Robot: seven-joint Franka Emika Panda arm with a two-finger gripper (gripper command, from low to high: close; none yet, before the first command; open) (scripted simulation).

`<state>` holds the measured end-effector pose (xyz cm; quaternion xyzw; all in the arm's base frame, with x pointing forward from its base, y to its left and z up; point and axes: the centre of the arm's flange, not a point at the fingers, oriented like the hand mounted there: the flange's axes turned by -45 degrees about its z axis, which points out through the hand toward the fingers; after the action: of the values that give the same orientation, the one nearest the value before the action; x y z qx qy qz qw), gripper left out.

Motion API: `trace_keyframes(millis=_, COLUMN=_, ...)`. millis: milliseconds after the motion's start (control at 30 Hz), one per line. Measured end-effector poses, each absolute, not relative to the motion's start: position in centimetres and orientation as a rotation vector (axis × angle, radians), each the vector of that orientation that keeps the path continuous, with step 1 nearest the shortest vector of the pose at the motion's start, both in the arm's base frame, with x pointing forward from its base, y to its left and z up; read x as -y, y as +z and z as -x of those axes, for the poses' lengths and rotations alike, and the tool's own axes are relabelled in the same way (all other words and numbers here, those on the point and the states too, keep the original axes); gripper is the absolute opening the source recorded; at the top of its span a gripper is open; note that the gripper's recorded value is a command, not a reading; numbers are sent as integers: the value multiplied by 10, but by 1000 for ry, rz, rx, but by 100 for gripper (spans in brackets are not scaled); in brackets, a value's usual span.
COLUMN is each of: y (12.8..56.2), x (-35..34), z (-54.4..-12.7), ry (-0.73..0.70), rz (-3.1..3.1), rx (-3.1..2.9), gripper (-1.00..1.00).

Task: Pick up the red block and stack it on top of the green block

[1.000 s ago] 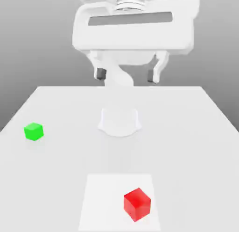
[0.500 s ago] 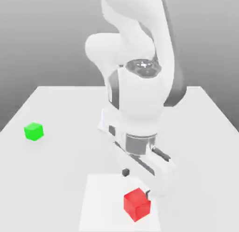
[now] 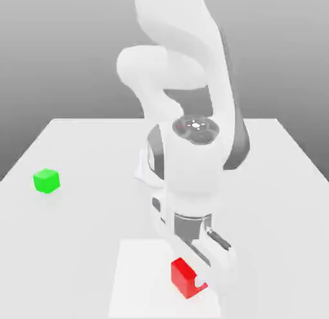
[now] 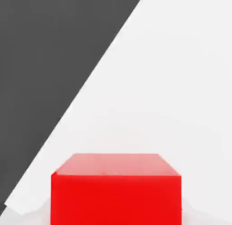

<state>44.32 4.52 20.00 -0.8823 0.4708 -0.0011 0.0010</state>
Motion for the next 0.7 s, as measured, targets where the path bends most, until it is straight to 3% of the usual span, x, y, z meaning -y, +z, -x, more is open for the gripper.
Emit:
trace_keyframes(millis=233, y=219, x=128, z=-400, ry=-27, rz=2209, rx=-2293, gripper=-100)
trace_keyframes(millis=467, y=233, x=284, z=-270, ry=-36, rz=1159, rx=-2981, gripper=-100)
trace_keyframes(millis=700, y=244, x=332, z=-144, ry=-24, rz=178, rx=-3165, gripper=-100)
